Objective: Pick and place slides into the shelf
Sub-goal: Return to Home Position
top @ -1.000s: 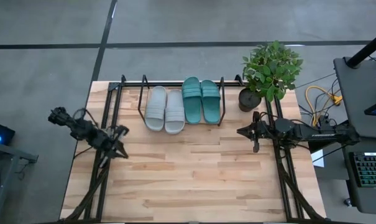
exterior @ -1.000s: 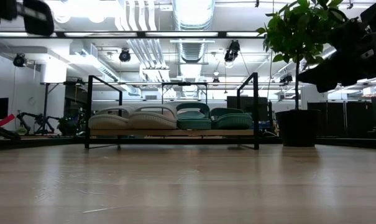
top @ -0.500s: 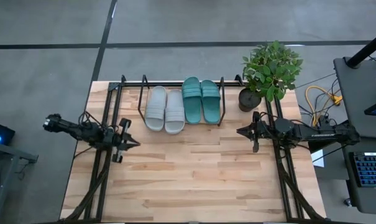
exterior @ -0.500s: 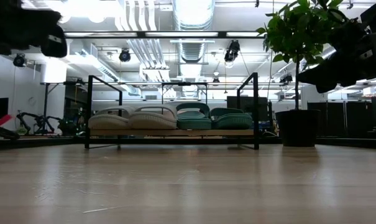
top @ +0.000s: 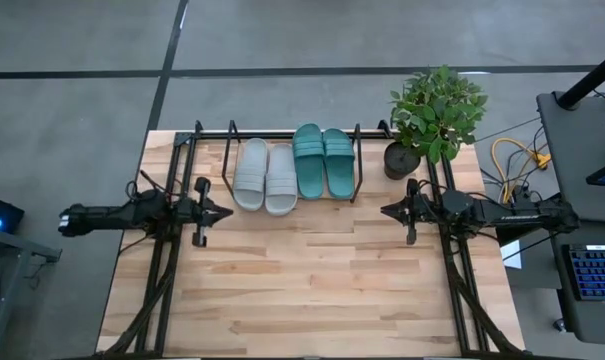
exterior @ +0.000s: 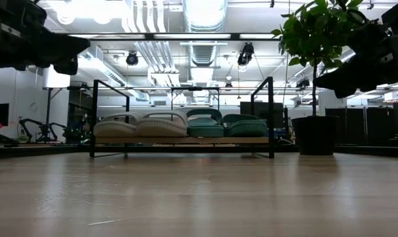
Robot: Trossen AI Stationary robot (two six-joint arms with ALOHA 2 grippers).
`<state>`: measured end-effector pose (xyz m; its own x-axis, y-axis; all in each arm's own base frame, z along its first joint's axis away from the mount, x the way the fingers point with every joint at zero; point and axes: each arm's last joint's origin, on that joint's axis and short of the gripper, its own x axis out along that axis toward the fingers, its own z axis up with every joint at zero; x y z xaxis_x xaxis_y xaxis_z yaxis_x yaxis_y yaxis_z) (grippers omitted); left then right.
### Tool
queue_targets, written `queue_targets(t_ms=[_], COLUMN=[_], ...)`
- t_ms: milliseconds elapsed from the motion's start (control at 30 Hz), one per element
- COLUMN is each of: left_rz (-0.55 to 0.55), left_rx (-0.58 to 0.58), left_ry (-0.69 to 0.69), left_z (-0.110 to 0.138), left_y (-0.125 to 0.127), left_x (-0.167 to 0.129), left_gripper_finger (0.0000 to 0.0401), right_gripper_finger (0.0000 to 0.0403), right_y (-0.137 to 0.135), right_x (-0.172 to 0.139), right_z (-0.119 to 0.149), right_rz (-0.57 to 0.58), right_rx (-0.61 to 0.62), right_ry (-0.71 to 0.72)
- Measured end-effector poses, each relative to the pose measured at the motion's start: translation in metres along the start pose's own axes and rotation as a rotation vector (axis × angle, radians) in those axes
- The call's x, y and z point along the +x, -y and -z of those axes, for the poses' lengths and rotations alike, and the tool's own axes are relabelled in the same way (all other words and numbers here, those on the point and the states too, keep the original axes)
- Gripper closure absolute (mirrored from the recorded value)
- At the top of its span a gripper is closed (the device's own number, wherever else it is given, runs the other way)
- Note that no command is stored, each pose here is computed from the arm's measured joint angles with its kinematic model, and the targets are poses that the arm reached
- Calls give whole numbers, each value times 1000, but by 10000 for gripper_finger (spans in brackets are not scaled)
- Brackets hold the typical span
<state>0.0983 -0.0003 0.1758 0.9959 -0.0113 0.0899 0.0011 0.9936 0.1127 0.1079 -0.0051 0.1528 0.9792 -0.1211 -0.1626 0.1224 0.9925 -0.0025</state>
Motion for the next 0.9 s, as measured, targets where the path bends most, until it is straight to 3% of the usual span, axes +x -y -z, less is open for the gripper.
queue_targets(t_ms=[400, 733, 900], left_rz=[-18, -36, -36], left_rx=[1, 0, 0], left_ry=[-98, -89, -90], left_z=[9, 9, 9], left_y=[0, 0, 0], left_x=[-1, 0, 0], left_gripper_finger=[401, 401, 401], right_gripper_finger=[374, 374, 374], right_y=[-1, -1, -1], right_x=[1, 5, 7], right_z=[1, 8, 0], right_rz=[-22, -19, -22], right_rx=[34, 17, 15], right_ry=[-14, -90, -9])
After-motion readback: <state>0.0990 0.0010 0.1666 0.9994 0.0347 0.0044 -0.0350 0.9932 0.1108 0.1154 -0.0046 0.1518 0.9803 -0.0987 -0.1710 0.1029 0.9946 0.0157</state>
